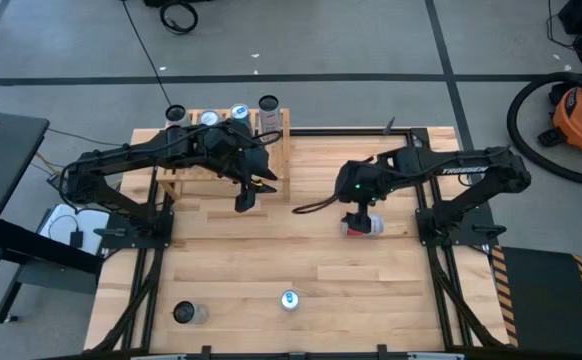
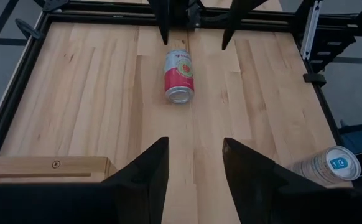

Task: Place canned beverage on shelf
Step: Put the pink white soda can on the shelf aligned with the other pink white soda can

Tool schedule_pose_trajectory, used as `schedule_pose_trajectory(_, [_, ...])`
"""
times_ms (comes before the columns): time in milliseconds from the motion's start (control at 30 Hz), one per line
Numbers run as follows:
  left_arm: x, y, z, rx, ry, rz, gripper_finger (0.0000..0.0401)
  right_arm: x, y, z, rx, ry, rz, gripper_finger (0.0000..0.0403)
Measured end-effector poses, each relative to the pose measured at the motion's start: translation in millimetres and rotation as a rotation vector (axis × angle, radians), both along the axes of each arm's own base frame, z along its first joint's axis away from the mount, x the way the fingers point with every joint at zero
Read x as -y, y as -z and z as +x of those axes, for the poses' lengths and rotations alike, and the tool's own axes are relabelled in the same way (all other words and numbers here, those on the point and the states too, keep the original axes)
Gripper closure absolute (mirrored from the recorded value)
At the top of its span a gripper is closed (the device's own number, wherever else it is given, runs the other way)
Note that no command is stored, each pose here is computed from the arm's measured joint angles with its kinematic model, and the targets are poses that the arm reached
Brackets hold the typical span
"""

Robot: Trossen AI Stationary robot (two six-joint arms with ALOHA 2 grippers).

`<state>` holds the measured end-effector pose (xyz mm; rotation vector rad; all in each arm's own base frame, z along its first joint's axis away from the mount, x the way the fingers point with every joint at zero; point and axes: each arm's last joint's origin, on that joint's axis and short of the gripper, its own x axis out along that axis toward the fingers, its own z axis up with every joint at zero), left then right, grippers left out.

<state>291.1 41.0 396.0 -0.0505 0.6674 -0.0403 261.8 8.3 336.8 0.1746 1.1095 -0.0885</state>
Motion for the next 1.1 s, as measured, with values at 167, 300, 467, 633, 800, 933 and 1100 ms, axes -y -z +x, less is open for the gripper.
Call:
schedule_pose_trajectory(167, [0.0, 0.0, 0.0, 0.0, 0.001, 0.0, 0.025, -2.8, 20.4, -3.6, -0.078, 0.005, -0.005, 0.0013])
schedule_pose_trajectory(300, [0.0, 0.3, -0.2, -0.003, 0.008, 0.009, 0.025, -3.1, 41.8, -8.3, -0.152, 0.016, -0.005, 0.0013])
schedule_pose_trajectory(467, [0.1, 0.4, -0.3, -0.003, 0.021, 0.026, 0.025, -2.2, 75.0, -18.0, -0.267, 0.041, -0.021, 0.0013])
schedule_pose_trajectory(633, [0.1, 0.4, -0.3, -0.003, 0.028, 0.034, 0.025, 0.3, 101.2, -28.3, -0.355, 0.086, -0.028, 0.0013])
schedule_pose_trajectory(800, [0.1, 0.4, -0.3, -0.001, 0.048, 0.06, 0.025, 0.8, 123.9, -35.7, -0.391, 0.1, -0.021, 0.0013])
schedule_pose_trajectory(933, [0.0, 0.4, -0.3, -0.001, 0.047, 0.058, 0.025, 1.0, 137.9, -41.7, -0.418, 0.1, -0.021, 0.0013])
schedule_pose_trajectory(1100, [0.1, 0.4, -0.3, -0.003, 0.029, 0.035, 0.025, 1.2, 150.5, -48.2, -0.446, 0.087, -0.026, 0.0013])
